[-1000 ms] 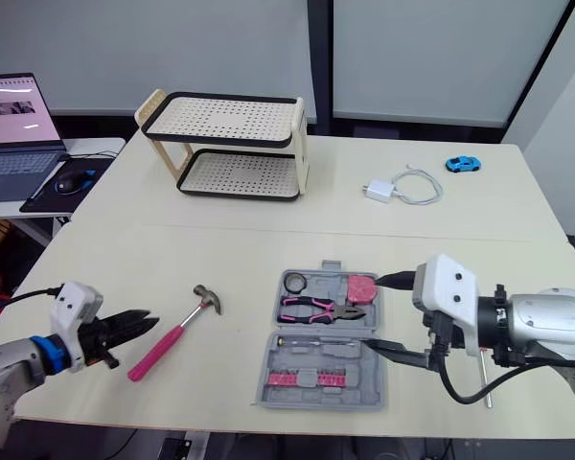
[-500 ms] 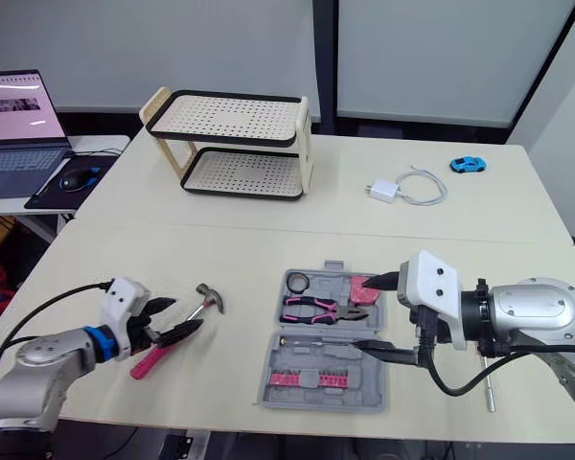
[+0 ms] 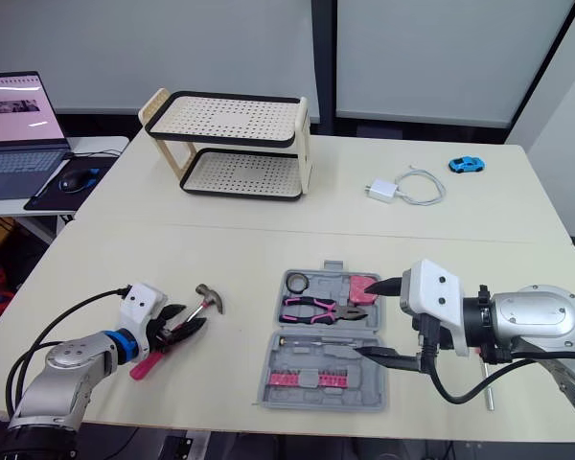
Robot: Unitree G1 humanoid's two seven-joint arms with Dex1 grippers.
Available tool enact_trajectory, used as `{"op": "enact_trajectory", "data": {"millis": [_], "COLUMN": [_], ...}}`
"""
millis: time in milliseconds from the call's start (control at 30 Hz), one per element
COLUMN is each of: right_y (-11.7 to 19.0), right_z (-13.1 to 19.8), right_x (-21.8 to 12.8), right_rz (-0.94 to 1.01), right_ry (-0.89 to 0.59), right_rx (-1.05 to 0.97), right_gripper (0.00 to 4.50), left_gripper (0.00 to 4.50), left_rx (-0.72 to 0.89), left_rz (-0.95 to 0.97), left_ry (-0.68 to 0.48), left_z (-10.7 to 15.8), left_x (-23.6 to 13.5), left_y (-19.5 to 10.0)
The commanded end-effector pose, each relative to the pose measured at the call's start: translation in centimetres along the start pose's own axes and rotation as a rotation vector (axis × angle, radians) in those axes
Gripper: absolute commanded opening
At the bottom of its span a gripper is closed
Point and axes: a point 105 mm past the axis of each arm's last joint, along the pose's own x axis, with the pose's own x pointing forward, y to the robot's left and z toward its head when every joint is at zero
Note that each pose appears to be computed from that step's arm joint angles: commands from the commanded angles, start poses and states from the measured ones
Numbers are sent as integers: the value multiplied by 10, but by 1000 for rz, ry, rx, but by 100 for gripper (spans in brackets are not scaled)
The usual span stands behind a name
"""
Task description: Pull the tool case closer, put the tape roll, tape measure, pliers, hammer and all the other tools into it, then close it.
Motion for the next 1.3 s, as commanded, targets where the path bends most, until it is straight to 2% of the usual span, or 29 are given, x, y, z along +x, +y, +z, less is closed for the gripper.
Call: {"op": "enact_trajectory", "data": {"millis": [33, 200, 233, 600, 800, 1000, 1167, 1300], "right_y": [-1, -5, -6, -2, 0, 0, -2, -1], "right_z": [7, 8, 11, 13, 7, 4, -4, -13], "right_x": [-3, -4, -4, -6, -6, -7, -14, -26], "right_rz": [-15, -45, -58, -40, -38, -54, -85, -120], "right_ry": [-14, -23, -39, -112, -105, -101, -69, -23], "right_rx": [-50, -69, -81, -120, -110, -98, -83, -53], "right_gripper": [450, 450, 450, 450, 450, 450, 450, 450], "left_gripper": [181, 37, 26, 13, 12, 12, 12, 12], "left_rx": [-14, -6, -6, -4, 72, 185, 317, 360], "left_rz": [-55, -69, -72, -75, -116, -249, -470, -610], "left_ry": [34, 21, 14, -57, -126, -165, -166, -176], "left_z": [-13, -10, -8, 15, 41, 61, 67, 69], "left_x": [9, 17, 17, 5, -21, -39, -43, -42], "left_y": [-11, -13, -13, -15, -23, -48, -90, -121]}}
